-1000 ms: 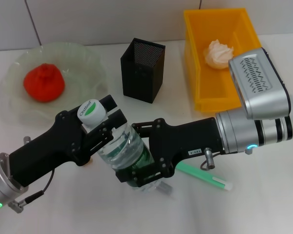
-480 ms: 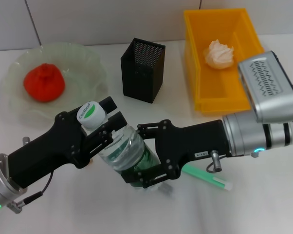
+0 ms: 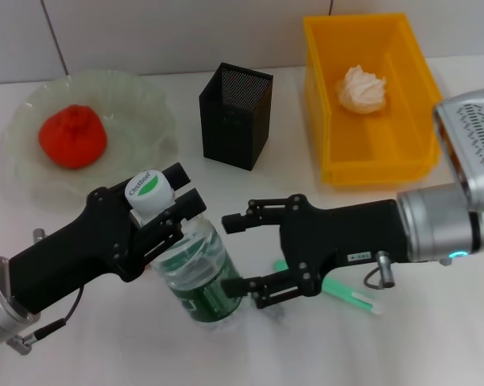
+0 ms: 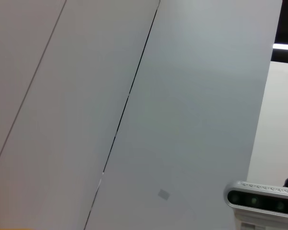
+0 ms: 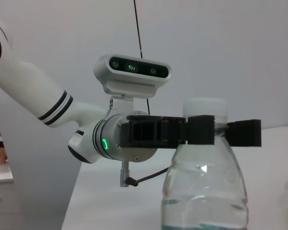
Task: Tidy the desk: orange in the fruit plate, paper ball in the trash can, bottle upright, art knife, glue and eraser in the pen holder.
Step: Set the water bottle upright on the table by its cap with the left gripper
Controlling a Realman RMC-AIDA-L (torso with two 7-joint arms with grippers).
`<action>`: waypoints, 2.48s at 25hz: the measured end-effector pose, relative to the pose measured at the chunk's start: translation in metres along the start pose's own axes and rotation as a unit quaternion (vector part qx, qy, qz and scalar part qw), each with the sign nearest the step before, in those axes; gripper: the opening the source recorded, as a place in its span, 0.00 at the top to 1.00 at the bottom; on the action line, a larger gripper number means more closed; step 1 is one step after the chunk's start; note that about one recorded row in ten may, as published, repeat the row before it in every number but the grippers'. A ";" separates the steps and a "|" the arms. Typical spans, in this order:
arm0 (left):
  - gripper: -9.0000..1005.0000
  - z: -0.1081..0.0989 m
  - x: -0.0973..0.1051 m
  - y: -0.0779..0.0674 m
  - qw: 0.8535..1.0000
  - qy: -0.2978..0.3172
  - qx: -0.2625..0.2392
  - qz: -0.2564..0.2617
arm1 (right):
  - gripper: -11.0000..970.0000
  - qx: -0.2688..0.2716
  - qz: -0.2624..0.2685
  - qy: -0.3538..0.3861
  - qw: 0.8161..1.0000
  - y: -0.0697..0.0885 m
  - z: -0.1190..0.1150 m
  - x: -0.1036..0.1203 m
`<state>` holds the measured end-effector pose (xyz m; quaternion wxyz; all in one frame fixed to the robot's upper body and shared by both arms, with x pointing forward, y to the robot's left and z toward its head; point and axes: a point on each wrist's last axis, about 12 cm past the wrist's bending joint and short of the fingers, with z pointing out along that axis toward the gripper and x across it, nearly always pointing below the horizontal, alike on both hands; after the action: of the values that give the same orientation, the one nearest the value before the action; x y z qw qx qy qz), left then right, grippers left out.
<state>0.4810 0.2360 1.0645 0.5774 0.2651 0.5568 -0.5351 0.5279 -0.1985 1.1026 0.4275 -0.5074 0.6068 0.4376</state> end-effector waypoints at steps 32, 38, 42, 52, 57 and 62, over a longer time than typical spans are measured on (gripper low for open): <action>0.56 -0.064 -0.005 0.020 0.951 0.019 -0.216 0.222 | 0.15 0.140 0.041 -0.052 0.988 0.041 -0.092 0.053; 0.56 -0.063 -0.006 0.024 0.948 0.026 -0.228 0.222 | 0.15 0.137 0.044 -0.054 0.988 0.040 -0.090 0.054; 0.56 -0.064 -0.007 0.029 0.944 0.033 -0.241 0.225 | 0.15 0.134 0.043 -0.054 0.989 0.040 -0.088 0.054; 0.56 -0.069 -0.007 0.038 0.934 0.054 -0.273 0.224 | 0.15 0.131 0.046 -0.055 0.989 0.039 -0.086 0.054; 0.56 -0.070 -0.008 0.039 0.933 0.052 -0.278 0.224 | 0.15 0.128 0.049 -0.057 0.989 0.038 -0.084 0.055; 0.56 -0.070 -0.010 0.042 0.930 0.056 -0.283 0.228 | 0.15 0.126 0.049 -0.059 0.989 0.037 -0.083 0.054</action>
<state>0.4961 0.3141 1.0446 0.7029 0.2402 0.6408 -0.1938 0.4787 -0.2878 1.0746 0.5011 -0.3925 0.6551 0.4069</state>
